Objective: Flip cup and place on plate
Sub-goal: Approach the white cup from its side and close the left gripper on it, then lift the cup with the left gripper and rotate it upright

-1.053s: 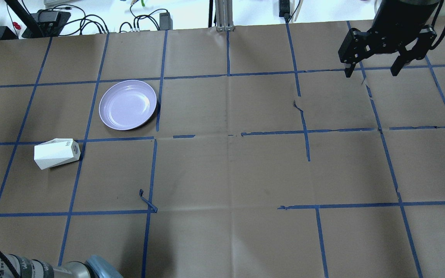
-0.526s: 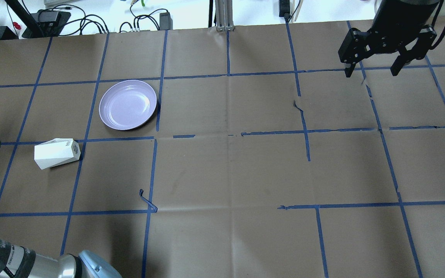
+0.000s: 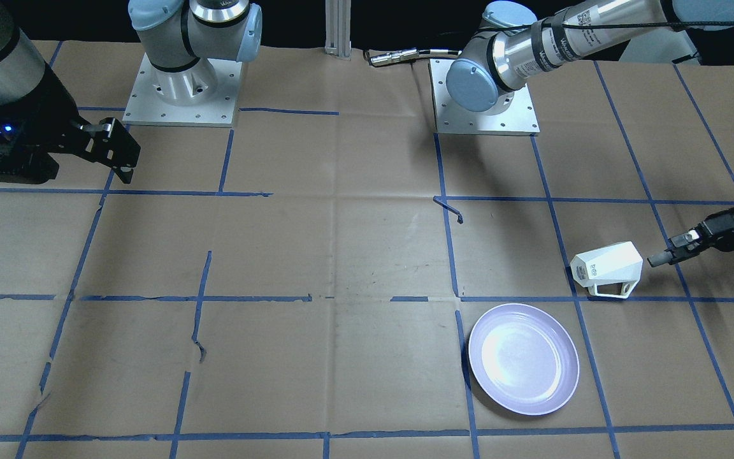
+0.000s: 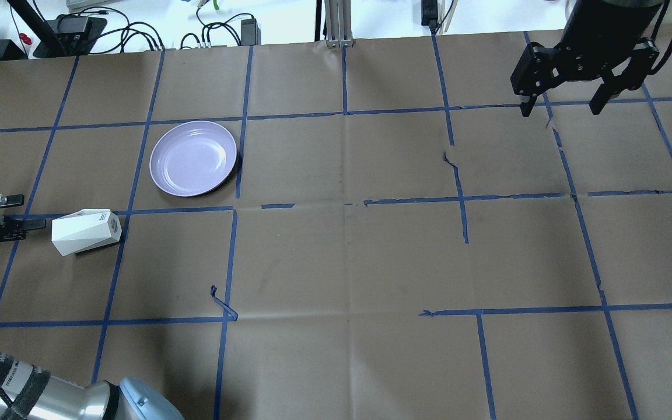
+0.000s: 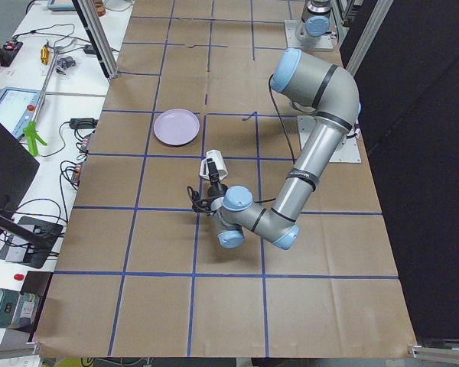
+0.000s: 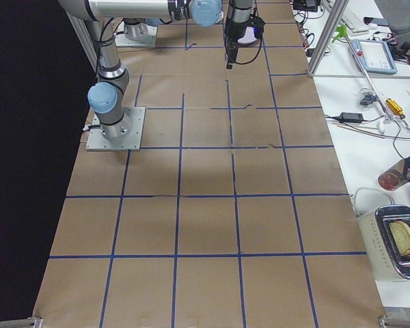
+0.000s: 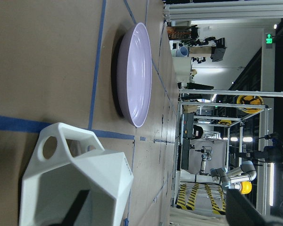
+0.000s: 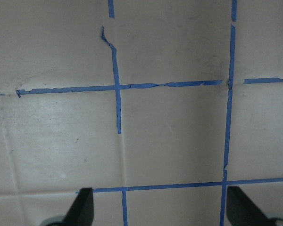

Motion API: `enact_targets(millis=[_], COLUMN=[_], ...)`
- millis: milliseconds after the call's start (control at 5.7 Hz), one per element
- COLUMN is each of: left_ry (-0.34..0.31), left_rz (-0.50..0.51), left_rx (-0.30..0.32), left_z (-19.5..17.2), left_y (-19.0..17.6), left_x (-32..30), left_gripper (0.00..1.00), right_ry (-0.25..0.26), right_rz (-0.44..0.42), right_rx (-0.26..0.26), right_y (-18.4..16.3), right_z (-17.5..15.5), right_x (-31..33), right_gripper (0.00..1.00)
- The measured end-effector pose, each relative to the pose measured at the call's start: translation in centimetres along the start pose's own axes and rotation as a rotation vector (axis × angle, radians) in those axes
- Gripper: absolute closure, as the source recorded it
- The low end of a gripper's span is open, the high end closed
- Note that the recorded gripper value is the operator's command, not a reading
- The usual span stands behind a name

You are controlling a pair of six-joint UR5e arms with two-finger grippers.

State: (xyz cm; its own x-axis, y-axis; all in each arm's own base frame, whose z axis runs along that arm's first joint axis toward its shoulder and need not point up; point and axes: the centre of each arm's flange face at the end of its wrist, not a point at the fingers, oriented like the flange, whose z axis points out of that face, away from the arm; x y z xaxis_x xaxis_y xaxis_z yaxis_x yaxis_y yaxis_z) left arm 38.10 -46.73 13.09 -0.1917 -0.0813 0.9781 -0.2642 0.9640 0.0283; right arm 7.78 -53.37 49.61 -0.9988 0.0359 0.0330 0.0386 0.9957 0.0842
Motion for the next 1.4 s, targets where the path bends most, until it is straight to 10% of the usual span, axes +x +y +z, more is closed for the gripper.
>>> enact_targets(millis=[351, 526, 877, 1404], left_ry=[0.06, 0.078, 0.086, 0.08], left_rz=[0.001, 0.011, 0.043, 0.06], left_rx=[-0.017, -0.023, -0.026, -0.028], left_z=[1.9, 2.8, 3.3, 3.1], left_y=[0.7, 1.2, 1.4, 1.4], left_x=[-2.3, -2.8, -3.2, -3.0], left_gripper=[0.04, 0.22, 0.98, 1.0], right_ry=[0.0, 0.0, 0.0, 0.0], right_rz=[0.0, 0.0, 0.0, 0.0], right_rx=[0.0, 0.0, 0.0, 0.0], right_y=[0.0, 0.0, 0.0, 0.0], right_z=[0.0, 0.0, 0.0, 0.0], right_x=[0.0, 0.0, 0.0, 0.0], right_gripper=[0.0, 0.0, 0.0, 0.0])
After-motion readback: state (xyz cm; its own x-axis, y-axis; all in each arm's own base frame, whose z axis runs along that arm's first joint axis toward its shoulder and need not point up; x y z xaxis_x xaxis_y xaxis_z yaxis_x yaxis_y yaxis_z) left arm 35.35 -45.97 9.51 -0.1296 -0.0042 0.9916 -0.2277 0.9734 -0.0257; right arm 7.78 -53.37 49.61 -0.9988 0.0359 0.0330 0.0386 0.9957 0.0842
